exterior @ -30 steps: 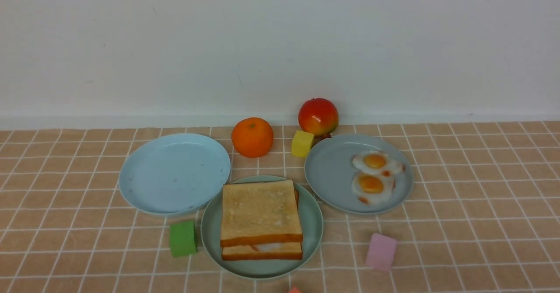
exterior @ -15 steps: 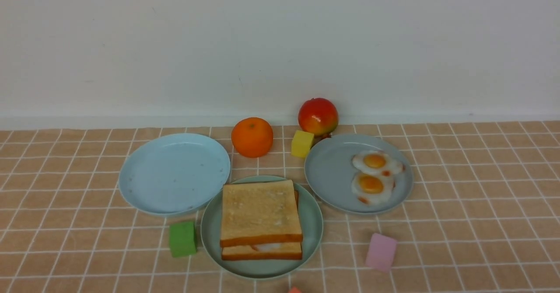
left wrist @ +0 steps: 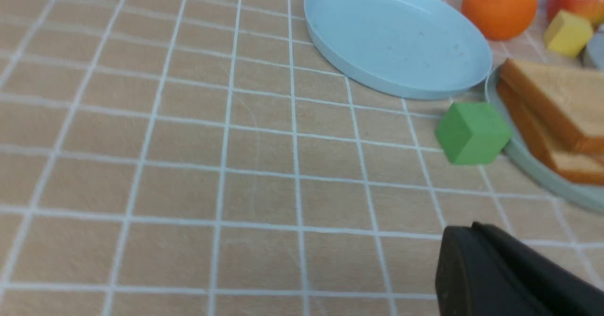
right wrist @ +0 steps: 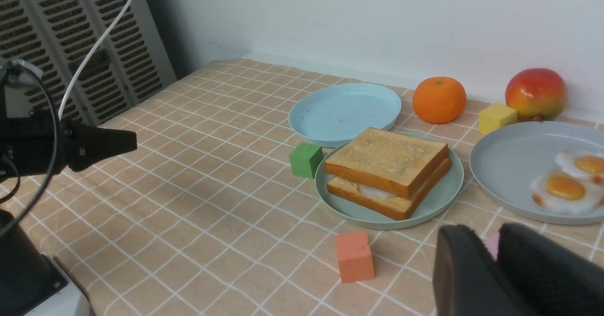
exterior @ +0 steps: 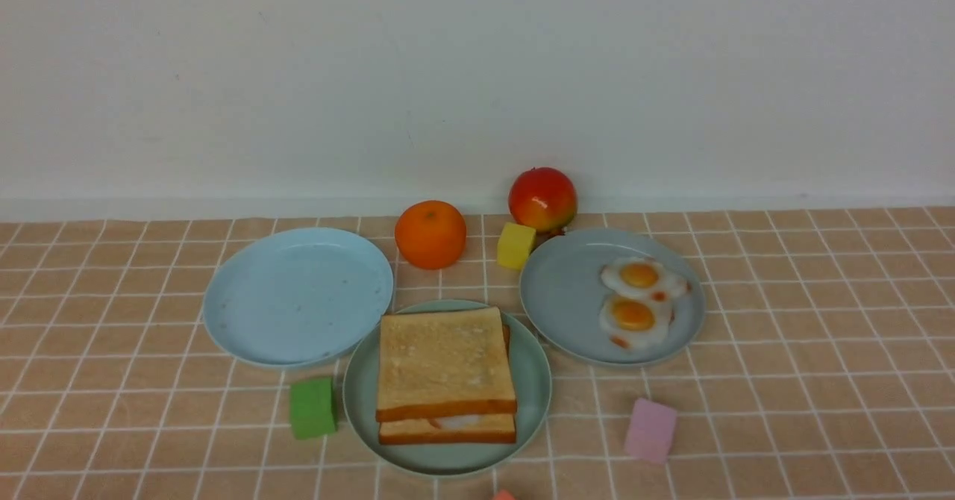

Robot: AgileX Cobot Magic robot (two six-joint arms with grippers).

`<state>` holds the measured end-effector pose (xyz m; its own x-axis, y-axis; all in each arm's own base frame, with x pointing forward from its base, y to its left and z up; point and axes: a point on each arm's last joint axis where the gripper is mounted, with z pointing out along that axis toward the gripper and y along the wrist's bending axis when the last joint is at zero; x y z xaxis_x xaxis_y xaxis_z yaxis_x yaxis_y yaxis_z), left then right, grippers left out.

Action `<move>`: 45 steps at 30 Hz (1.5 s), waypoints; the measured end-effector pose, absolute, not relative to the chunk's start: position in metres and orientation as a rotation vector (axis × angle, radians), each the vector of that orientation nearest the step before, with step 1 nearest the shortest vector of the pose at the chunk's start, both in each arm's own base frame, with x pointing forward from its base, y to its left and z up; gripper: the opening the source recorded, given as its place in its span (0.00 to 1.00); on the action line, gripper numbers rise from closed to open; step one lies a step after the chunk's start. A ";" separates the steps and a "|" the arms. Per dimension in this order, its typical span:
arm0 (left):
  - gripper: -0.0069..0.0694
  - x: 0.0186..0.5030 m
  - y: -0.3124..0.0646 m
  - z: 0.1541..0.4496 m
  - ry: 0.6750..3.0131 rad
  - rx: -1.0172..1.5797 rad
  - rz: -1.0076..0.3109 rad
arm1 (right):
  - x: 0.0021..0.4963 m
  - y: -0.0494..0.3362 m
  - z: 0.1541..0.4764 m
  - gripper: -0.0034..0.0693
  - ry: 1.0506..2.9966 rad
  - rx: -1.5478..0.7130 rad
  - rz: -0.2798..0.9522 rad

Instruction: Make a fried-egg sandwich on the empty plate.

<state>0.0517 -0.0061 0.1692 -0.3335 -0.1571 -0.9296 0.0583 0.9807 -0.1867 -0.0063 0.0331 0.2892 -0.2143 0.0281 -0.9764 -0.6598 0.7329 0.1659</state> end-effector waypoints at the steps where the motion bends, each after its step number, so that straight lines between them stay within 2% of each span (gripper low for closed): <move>1: 0.07 0.052 -0.006 0.169 1.899 -0.044 -0.201 | -0.006 0.033 0.289 0.24 1.683 -0.510 0.682; 7: 0.08 0.052 -0.007 0.169 1.896 0.003 -0.176 | -0.006 0.033 0.289 0.25 1.684 -0.510 0.682; 21: 0.08 0.052 0.000 0.170 1.881 -0.113 -0.084 | -0.007 0.033 0.289 0.27 1.688 -0.514 0.683; 34: 0.09 0.053 0.000 0.170 1.875 -0.113 -0.085 | -0.006 0.033 0.288 0.30 1.690 -0.514 0.683; 41: 0.10 0.053 0.000 0.170 1.875 -0.113 -0.085 | -0.002 0.035 0.278 0.31 1.732 -0.504 0.674; 44: 0.10 0.053 0.000 0.170 1.875 -0.113 -0.085 | 0.001 0.035 0.276 0.32 1.749 -0.447 0.623; 45: 0.10 0.053 0.000 0.170 1.875 -0.113 -0.085 | 0.004 0.034 0.276 0.32 1.748 -0.414 0.548</move>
